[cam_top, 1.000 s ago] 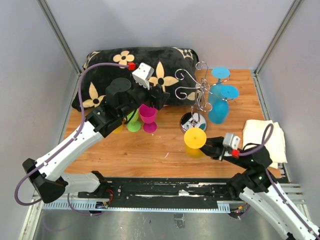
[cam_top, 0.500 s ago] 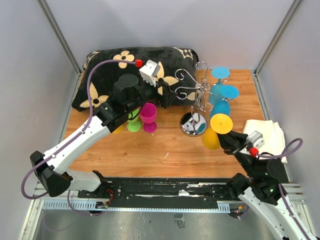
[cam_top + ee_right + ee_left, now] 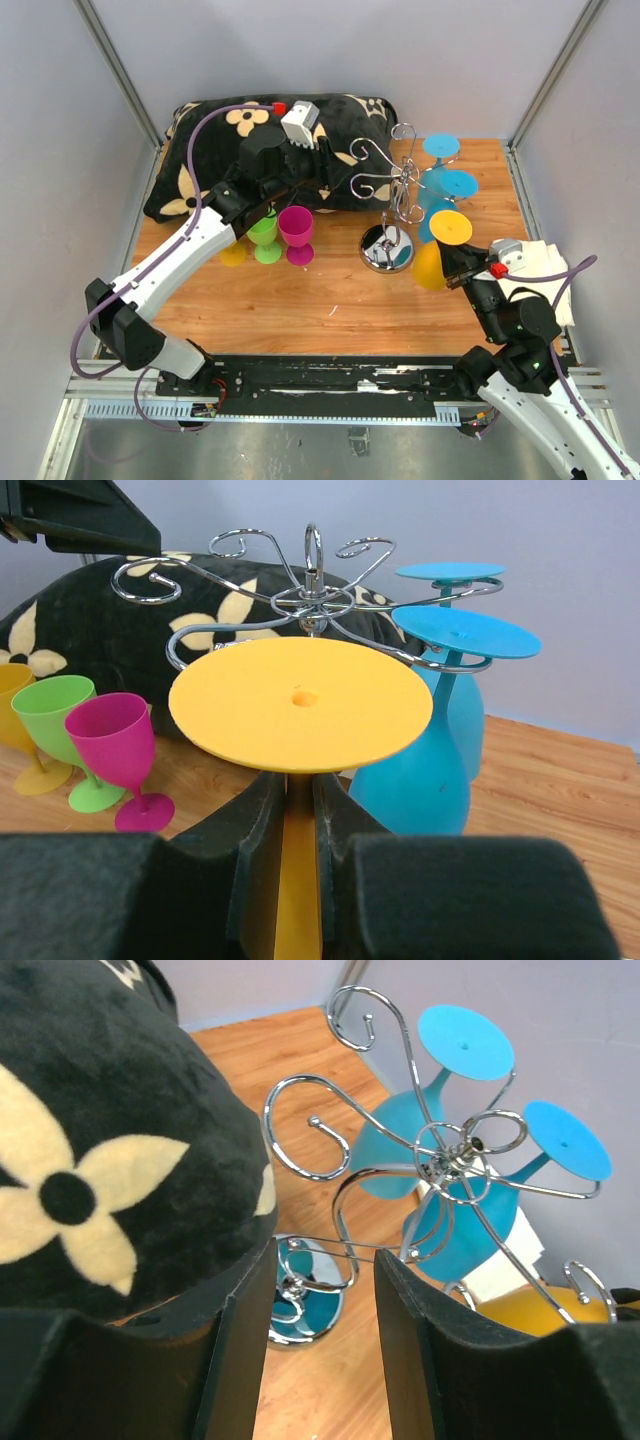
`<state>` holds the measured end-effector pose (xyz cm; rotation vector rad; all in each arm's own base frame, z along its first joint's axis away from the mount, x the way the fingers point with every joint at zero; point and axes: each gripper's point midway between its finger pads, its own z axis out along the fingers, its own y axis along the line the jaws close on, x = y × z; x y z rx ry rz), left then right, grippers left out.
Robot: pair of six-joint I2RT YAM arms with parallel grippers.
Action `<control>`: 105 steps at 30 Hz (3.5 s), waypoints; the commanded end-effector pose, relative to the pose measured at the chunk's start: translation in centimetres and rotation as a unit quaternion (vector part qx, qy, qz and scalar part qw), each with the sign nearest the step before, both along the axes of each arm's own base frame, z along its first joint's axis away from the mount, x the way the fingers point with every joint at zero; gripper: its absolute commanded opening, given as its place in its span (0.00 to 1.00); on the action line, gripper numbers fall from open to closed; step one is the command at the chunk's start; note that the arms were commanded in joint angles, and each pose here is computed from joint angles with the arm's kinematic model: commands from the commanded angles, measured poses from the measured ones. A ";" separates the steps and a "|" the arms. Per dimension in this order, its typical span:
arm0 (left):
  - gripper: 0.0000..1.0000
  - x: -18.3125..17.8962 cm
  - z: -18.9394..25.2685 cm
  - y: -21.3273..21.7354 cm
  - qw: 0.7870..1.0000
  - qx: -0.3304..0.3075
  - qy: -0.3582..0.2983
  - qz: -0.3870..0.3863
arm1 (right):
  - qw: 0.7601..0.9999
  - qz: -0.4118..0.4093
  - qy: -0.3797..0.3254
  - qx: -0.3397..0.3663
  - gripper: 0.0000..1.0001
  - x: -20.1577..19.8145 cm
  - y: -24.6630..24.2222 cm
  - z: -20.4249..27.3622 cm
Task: Place the wine glass upside down on the wine glass rack
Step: Turn the wine glass upside down at the wine rack.
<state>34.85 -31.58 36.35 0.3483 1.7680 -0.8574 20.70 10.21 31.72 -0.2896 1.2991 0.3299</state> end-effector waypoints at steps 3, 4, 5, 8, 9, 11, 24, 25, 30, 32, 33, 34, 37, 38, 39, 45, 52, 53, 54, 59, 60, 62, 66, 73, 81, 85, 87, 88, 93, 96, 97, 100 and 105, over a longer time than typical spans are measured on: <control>0.48 -0.7 1.5 -1.6 0.999 -0.033 0.005 -0.042 | 0.998 -0.025 -0.045 0.023 0.03 -0.2 -1.3 2.9; 0.48 -0.7 1.3 -1.8 0.998 -0.033 0.009 -0.047 | 0.998 -0.028 -0.044 0.024 0.03 -0.1 -1.3 2.9; 0.47 -0.8 1.3 -2.1 0.998 -0.036 0.010 -0.055 | 0.998 -0.030 -0.040 0.023 0.03 0.0 -1.4 2.9; 0.41 -0.9 0.7 -3.1 0.996 -0.035 0.022 -0.078 | 0.999 -0.027 -0.031 0.022 0.03 0.2 -1.1 2.7; 0.39 -0.7 0.3 -3.2 0.996 -0.031 0.027 -0.079 | 0.999 -0.024 -0.029 0.023 0.03 0.3 -0.9 2.7; 0.33 -0.5 -0.2 -3.3 0.996 -0.025 0.034 -0.078 | 0.999 -0.017 -0.027 0.023 0.03 0.3 -0.6 2.6; 0.16 -1.3 -0.9 -3.7 0.994 -0.028 0.031 -0.103 | 0.998 0.013 -0.054 -0.016 0.04 0.9 1.2 3.5; 0.20 -1.4 -0.9 -3.7 0.994 -0.028 0.031 -0.105 | 0.998 0.012 -0.054 -0.018 0.04 1.0 1.3 3.5; 0.28 -1.6 -1.2 -3.3 0.994 -0.019 0.029 -0.099 | 0.998 0.010 -0.050 -0.026 0.04 1.4 1.4 3.5; 0.28 -1.4 -1.4 -2.9 0.995 -0.013 0.027 -0.091 | 0.998 0.011 -0.051 -0.026 0.04 1.4 1.5 3.5; 0.29 -1.3 -1.4 -2.7 0.996 -0.011 0.027 -0.087 | 0.998 0.012 -0.052 -0.028 0.04 1.4 1.6 3.5; 0.29 -1.2 -1.5 -2.6 0.996 -0.011 0.029 -0.087 | 0.998 0.013 -0.054 -0.029 0.04 1.4 1.7 3.6; 0.29 -1.3 -1.8 -2.6 0.994 -0.014 0.038 -0.097 | 0.998 0.012 -0.059 -0.034 0.04 1.6 1.7 3.7; 0.31 -1.4 -1.9 -2.6 0.994 -0.017 0.040 -0.103 | 0.998 0.009 -0.059 -0.035 0.04 1.7 1.7 3.8; 0.33 -1.5 -1.8 -2.6 0.993 -0.021 0.040 -0.108 | 0.998 0.005 -0.059 -0.036 0.04 1.8 1.6 3.9; 0.43 -1.7 -1.2 -2.0 0.989 -0.057 0.047 -0.129 | 0.997 0.001 -0.057 -0.044 0.03 2.4 1.8 3.8; 0.56 -2.2 -0.7 -1.8 0.983 -0.084 0.052 -0.154 | 0.998 0.008 -0.052 -0.047 0.03 2.6 2.3 3.5; 0.58 -2.3 -0.6 -1.9 0.983 -0.086 0.052 -0.156 | 0.998 0.009 -0.051 -0.047 0.03 2.6 2.3 3.4; 0.59 -2.4 -0.4 -1.9 0.982 -0.087 0.050 -0.158 | 0.998 0.009 -0.050 -0.048 0.03 2.6 2.3 3.3; 0.62 -2.7 0.4 -1.9 0.981 -0.096 0.043 -0.164 | 0.998 0.011 -0.047 -0.050 0.03 2.5 2.3 3.1; 0.63 -2.8 0.6 -1.9 0.980 -0.099 0.042 -0.167 | 0.998 0.011 -0.047 -0.051 0.03 2.5 2.3 3.0; 0.65 -3.0 0.9 -2.0 0.979 -0.103 0.040 -0.172 | 0.998 0.011 -0.046 -0.051 0.03 2.5 2.3 2.9; 0.69 -3.3 1.6 -2.1 0.977 -0.114 0.036 -0.179 | 0.998 0.006 -0.045 -0.053 0.03 2.4 2.0 2.7; 0.58 -3.3 0.9 -2.1 0.977 -0.115 0.045 -0.176 | 0.997 -0.018 -0.045 -0.054 0.02 2.5 1.1 2.5; 0.44 -3.1 -0.4 -2.4 0.977 -0.112 0.061 -0.173 | 0.995 -0.073 -0.022 -0.067 0.01 3.7 -0.5 1.9; 0.36 -3.0 -0.7 -2.4 0.977 -0.111 0.064 -0.172 | 0.994 -0.059 -0.018 -0.088 0.01 4.2 0.5 1.7; 0.34 -2.9 -0.8 -2.4 0.977 -0.110 0.064 -0.172 | 0.994 -0.056 -0.018 -0.093 0.01 4.5 0.8 1.7; 0.33 -2.9 -0.8 -2.4 0.977 -0.109 0.065 -0.172 | 0.994 -0.054 -0.019 -0.093 0.01 4.6 0.9 1.8; 0.30 -2.9 -1.0 -2.4 0.977 -0.105 0.065 -0.171 | 0.995 -0.021 -0.032 -0.094 0.01 4.8 2.5 2.5; 0.27 -2.9 -1.1 -2.4 0.978 -0.103 0.065 -0.171 | 0.995 0.001 -0.029 -0.097 0.01 5.1 3.6 2.3; 0.27 -2.9 -1.2 -2.4 0.978 -0.102 0.066 -0.170 | 0.995 0.005 -0.027 -0.096 0.01 5.1 3.9 2.3; 0.26 -3.0 -1.1 -2.4 0.978 -0.099 0.062 -0.170 | 0.996 0.011 -0.024 -0.090 0.01 5.4 4.3 2.1; 0.22 -3.2 -1.3 -2.6 0.979 -0.094 0.063 -0.171 | 0.996 0.024 -0.021 -0.086 0.01 5.7 5.0 1.6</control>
